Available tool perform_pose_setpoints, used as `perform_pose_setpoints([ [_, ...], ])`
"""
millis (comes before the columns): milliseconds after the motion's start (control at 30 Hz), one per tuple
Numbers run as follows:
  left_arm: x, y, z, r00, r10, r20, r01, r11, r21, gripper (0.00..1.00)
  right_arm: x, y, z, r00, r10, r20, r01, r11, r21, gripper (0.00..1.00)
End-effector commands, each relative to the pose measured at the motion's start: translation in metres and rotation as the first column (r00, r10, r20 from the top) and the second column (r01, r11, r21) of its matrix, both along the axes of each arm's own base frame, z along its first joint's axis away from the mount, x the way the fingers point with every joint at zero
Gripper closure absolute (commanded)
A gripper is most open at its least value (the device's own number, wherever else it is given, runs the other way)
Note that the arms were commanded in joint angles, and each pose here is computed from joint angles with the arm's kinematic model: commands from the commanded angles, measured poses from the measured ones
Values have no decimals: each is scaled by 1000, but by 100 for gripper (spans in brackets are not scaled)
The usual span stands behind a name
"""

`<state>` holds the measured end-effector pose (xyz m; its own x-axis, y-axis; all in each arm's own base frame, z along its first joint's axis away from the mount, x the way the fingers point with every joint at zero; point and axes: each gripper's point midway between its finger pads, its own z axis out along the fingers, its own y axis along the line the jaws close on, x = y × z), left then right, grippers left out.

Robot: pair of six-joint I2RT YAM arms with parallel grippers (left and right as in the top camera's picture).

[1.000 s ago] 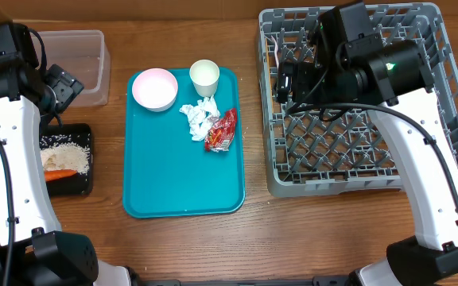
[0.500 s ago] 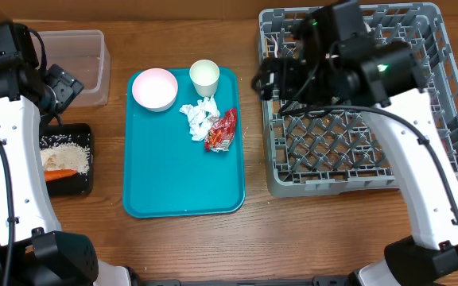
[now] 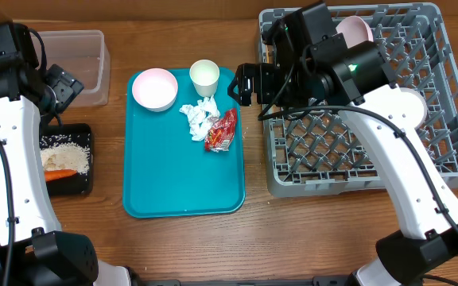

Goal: Sort waste into correct bins and load items into the dishwasher rack

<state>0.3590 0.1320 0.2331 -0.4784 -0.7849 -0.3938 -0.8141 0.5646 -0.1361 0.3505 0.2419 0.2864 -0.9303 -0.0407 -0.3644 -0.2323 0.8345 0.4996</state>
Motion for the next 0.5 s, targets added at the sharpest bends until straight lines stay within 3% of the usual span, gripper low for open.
perform_pose_setpoints([
  [0,7,3,1,1000,4,23,-4,1000,15,0,-5,21,-5,998,51,-23,-51,999,14,0],
  [233,16,5,5,998,3,63,-5,1000,26,0,-17,50,-40,990,117,-74,-120,992,-39,0],
  [467,21,6,8,996,4,88,-7,1000,30,0,-9,49,-42,994,99,-42,-102,993,-61,0],
])
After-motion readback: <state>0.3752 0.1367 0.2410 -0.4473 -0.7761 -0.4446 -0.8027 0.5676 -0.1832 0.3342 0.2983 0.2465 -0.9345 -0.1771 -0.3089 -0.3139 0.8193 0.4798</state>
